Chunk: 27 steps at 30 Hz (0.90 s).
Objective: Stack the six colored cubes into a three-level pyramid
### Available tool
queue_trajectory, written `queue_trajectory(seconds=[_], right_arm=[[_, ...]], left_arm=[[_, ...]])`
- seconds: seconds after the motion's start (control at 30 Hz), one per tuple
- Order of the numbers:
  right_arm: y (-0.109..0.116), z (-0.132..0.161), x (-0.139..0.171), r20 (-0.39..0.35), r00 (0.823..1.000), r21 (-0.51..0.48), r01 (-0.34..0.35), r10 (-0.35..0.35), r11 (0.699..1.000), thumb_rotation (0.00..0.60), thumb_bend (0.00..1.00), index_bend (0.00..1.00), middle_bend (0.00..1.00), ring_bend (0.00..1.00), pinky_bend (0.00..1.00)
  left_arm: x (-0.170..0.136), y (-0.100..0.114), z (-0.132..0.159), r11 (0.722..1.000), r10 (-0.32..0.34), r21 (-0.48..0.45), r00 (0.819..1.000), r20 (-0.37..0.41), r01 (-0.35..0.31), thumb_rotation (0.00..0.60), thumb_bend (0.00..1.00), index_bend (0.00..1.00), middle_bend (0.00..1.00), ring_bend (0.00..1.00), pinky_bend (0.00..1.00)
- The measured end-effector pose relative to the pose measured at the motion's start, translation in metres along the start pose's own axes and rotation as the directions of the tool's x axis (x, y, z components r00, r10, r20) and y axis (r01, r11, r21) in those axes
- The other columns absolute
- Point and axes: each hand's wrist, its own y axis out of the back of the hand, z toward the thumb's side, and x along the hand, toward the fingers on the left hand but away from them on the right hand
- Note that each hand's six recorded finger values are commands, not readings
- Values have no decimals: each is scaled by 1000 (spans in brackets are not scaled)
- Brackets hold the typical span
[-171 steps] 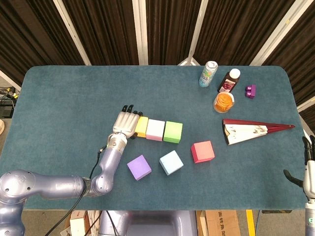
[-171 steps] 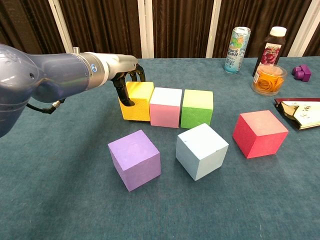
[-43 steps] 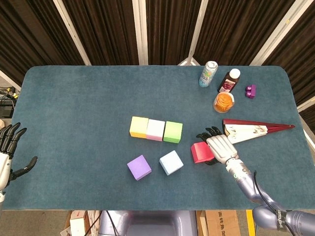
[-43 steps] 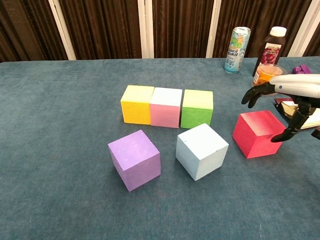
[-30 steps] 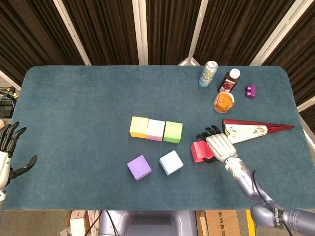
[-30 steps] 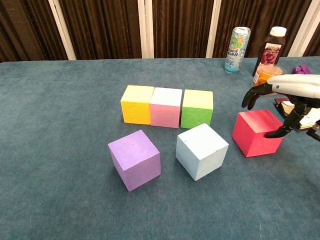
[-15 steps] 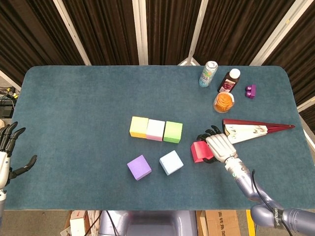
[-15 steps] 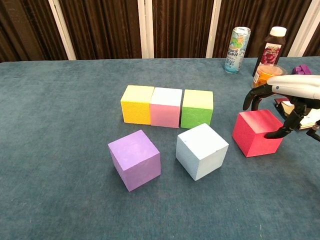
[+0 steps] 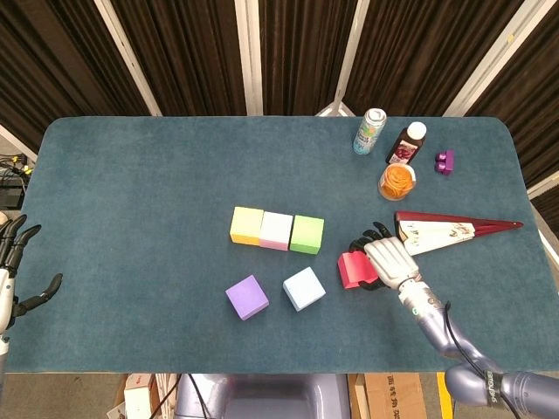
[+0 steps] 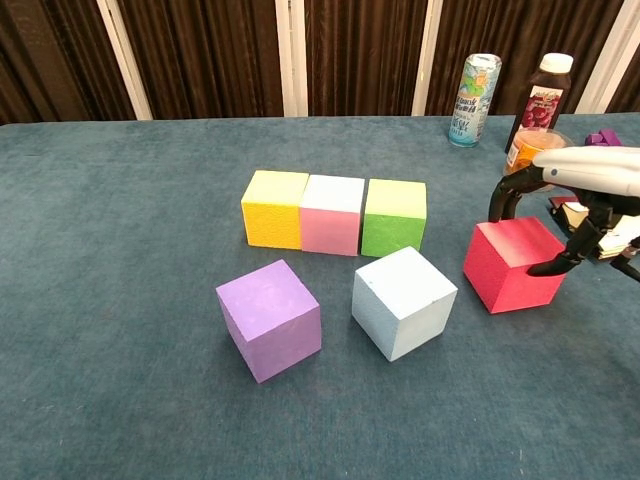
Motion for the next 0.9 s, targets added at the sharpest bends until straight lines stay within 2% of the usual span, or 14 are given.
queue_trajectory(seconds=[0.27, 0.47, 0.7, 0.9], right_arm=[[23, 4, 10, -4, 1000, 5, 26, -26, 1000, 600, 238, 398, 396, 190, 0], [57, 5, 17, 32, 999, -21, 42, -41, 999, 600, 238, 398, 396, 192, 0], [92, 15, 5, 98, 995, -68, 28, -21, 997, 600, 238, 398, 404, 204, 0], [117, 37, -15, 144, 989, -62, 27, -18, 998, 600, 238, 398, 406, 213, 0]], left_arm=[[2, 0, -1, 999, 6, 42, 1000, 3, -6, 600, 344, 151, 33, 0, 0], [5, 1, -6, 990, 40, 134, 999, -3, -40, 600, 344, 151, 32, 0, 0], [7, 2, -12, 970, 64, 237, 998, -29, -55, 600, 345, 151, 32, 0, 0], [9, 3, -15, 968, 69, 246, 996, -58, -52, 600, 346, 151, 31, 0, 0]])
